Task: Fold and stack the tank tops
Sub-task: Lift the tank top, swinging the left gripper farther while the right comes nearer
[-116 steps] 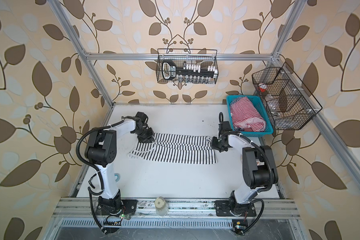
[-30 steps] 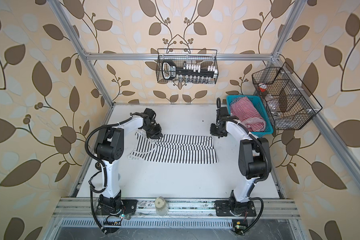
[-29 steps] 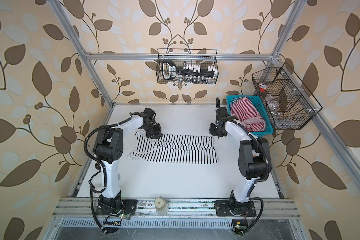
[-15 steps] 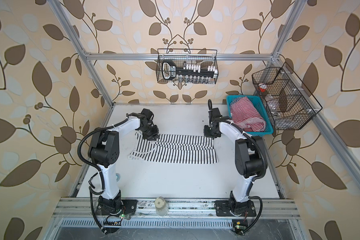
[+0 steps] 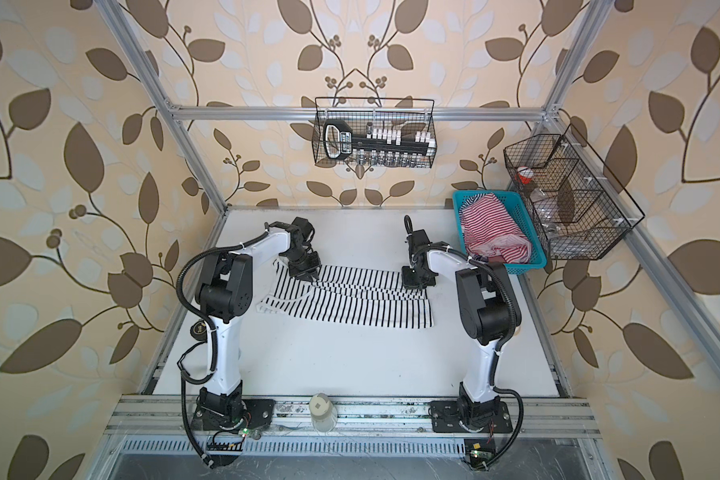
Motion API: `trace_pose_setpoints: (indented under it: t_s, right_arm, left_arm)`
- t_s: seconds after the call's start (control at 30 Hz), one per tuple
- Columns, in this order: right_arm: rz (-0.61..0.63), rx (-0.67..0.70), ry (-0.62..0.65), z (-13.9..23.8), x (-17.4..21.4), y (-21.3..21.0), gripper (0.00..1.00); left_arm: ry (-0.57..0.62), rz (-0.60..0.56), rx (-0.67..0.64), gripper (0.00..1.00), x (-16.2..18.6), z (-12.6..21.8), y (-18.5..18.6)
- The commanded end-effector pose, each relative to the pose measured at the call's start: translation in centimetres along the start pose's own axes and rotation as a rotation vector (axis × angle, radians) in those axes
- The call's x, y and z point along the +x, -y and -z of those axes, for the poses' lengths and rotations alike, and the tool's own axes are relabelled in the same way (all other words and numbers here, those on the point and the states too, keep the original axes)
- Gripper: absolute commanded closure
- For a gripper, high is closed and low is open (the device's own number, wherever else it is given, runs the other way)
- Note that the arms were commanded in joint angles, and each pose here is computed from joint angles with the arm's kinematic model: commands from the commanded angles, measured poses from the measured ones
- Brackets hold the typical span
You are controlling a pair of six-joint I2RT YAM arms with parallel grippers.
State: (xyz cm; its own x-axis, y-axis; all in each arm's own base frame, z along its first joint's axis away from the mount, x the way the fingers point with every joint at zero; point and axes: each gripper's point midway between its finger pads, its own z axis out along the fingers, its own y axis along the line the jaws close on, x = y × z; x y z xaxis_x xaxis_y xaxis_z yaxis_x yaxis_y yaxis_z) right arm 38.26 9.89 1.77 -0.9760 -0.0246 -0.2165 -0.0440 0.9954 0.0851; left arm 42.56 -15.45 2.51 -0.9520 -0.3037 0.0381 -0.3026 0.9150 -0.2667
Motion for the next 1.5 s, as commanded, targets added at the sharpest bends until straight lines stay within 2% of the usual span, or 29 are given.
trace_pose_setpoints:
  t_s: [0.0,0.17,0.4,0.57,0.8,0.97,1.23,1.33,1.47]
  right_arm:
    - [-0.003,0.046,-0.170,-1.4,5.9,1.5,0.87]
    - [-0.046,0.010,-0.213,-0.9,9.5,1.3,0.86]
    - [-0.087,-0.105,-0.233,0.7,13.0,-0.4,0.85]
    - [-0.108,-0.177,-0.263,0.9,15.1,-2.4,0.84]
    - [-0.107,-0.254,-0.301,-0.1,17.4,-6.7,0.85]
    - [-0.087,-0.272,-0.314,-0.8,18.3,-9.5,0.84]
    - [-0.052,-0.296,-0.315,-1.2,18.7,-13.2,0.82]
    - [-0.049,-0.300,-0.312,-1.4,18.8,-13.8,0.81]
    - [-0.053,-0.307,-0.290,-1.2,18.4,-14.4,0.81]
  left_arm:
    - [-0.034,-0.021,-0.101,0.79,-1.1,-4.0,-1.8]
    - [-0.040,-0.030,0.017,0.81,-3.9,-5.6,1.8]
    - [0.016,-0.066,0.253,0.82,-8.1,-5.0,8.1]
    - [0.041,-0.074,0.473,0.82,-9.7,-5.0,12.5]
    - [0.075,-0.116,0.678,0.82,-11.0,-4.2,17.8]
    - [0.127,-0.143,0.748,0.80,-11.8,-4.0,19.9]
    - [0.160,-0.111,0.761,0.80,-13.1,-4.6,20.0]
    - [0.174,-0.111,0.776,0.77,-13.4,-3.5,20.4]
    - [0.217,-0.140,0.810,0.74,-13.5,0.0,21.6]
